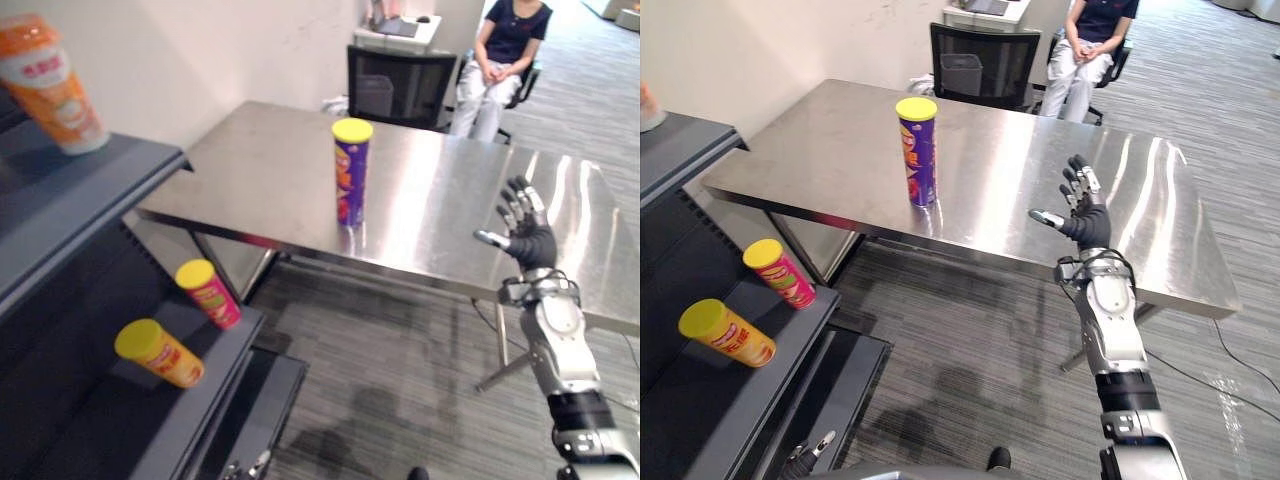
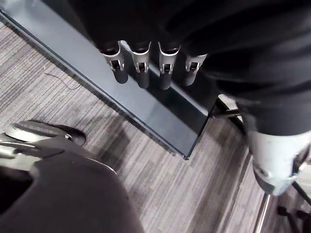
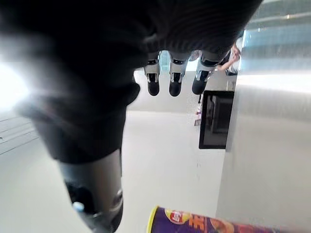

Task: Put the gum and the chips on the shelf.

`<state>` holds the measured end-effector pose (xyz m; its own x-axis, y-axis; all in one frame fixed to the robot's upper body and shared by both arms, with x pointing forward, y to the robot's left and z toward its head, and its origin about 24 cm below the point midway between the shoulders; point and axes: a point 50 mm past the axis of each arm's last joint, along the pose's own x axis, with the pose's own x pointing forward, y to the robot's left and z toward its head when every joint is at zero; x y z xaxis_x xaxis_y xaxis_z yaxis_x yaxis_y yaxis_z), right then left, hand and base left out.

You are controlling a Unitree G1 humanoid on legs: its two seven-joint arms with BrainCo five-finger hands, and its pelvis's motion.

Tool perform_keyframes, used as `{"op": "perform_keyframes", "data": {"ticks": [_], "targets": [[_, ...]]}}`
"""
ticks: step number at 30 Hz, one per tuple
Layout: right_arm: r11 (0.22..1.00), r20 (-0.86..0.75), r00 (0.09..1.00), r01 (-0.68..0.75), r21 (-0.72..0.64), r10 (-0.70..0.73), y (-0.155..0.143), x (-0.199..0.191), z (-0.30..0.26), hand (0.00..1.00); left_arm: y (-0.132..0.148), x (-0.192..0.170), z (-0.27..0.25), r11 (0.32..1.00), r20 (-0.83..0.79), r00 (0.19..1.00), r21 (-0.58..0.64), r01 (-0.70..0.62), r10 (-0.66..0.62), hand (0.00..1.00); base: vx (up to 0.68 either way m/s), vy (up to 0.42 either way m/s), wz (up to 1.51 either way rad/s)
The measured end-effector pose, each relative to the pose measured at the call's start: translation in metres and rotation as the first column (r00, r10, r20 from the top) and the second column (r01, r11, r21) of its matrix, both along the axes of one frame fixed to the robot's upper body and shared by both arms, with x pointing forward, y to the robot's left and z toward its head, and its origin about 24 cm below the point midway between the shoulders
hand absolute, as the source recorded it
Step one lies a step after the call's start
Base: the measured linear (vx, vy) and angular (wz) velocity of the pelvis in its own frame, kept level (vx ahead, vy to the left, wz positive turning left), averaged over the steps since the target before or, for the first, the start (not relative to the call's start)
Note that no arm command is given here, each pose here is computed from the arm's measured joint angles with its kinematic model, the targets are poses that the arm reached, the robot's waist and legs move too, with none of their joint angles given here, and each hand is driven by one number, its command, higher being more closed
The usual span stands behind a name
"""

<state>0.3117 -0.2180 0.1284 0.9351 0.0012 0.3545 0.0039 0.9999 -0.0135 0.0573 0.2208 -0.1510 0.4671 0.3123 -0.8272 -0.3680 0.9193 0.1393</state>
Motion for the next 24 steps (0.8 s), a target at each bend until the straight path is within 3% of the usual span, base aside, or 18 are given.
{"op": "perform_keyframes", "data": {"ticks": [15,24], "targets": [[1.0,-0.056,0.998,0.02,0.003,-0.02,0.01,0.044,0.016,0.0,-0.006,0.013,0.005,0.994,0.05,0.993,-0.005,0.105,-0.105,0.0,-0.05,-0.005,0.18],[0.999,0.014,0.999,0.029,-0.015,-0.029,0.013,0.063,0.055,0.0,-0.007,0.02,0.008,0.993,0.078,0.99,-0.001,0.119,-0.119,0.0,-0.03,0.003,0.12]]}}
